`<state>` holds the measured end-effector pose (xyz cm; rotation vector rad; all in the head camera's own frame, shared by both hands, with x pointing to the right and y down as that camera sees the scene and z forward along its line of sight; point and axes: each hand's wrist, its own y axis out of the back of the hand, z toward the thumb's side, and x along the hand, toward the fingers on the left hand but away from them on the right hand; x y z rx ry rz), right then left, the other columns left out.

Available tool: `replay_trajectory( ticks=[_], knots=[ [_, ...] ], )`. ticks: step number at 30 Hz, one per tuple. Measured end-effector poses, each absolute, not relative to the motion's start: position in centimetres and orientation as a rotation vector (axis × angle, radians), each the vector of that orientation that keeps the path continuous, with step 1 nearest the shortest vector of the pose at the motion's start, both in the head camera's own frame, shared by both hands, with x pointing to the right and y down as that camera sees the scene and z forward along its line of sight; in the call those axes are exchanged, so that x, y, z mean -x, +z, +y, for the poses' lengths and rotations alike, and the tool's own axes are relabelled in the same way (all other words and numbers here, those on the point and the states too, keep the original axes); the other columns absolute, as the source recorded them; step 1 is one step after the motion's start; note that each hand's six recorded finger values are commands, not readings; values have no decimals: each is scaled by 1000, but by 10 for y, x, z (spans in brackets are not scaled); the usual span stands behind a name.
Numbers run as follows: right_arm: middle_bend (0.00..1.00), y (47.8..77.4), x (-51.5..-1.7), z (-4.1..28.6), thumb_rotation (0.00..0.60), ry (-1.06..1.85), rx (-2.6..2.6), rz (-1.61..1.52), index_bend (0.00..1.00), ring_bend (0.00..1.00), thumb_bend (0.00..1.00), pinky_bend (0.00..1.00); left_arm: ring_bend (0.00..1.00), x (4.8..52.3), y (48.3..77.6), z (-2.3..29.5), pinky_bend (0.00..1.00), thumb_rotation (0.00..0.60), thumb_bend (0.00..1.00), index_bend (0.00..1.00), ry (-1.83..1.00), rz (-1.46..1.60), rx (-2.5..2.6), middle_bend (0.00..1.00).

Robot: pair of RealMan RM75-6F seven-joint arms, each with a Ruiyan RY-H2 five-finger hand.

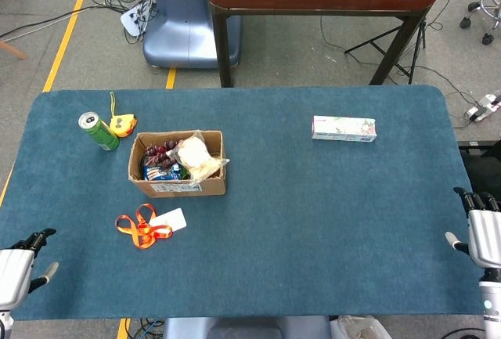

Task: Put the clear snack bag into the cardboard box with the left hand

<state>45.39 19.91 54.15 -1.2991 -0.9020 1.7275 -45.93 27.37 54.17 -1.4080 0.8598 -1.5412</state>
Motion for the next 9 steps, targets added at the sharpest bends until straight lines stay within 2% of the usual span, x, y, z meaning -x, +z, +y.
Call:
replay_trajectory(
  ticks=[9],
  knots=[
    [332,544,-456,197,600,1733,1290,-890,243,215,97,335,627,451,549,261,842,600,168,310,-1524,862,1431,474]
  ],
)
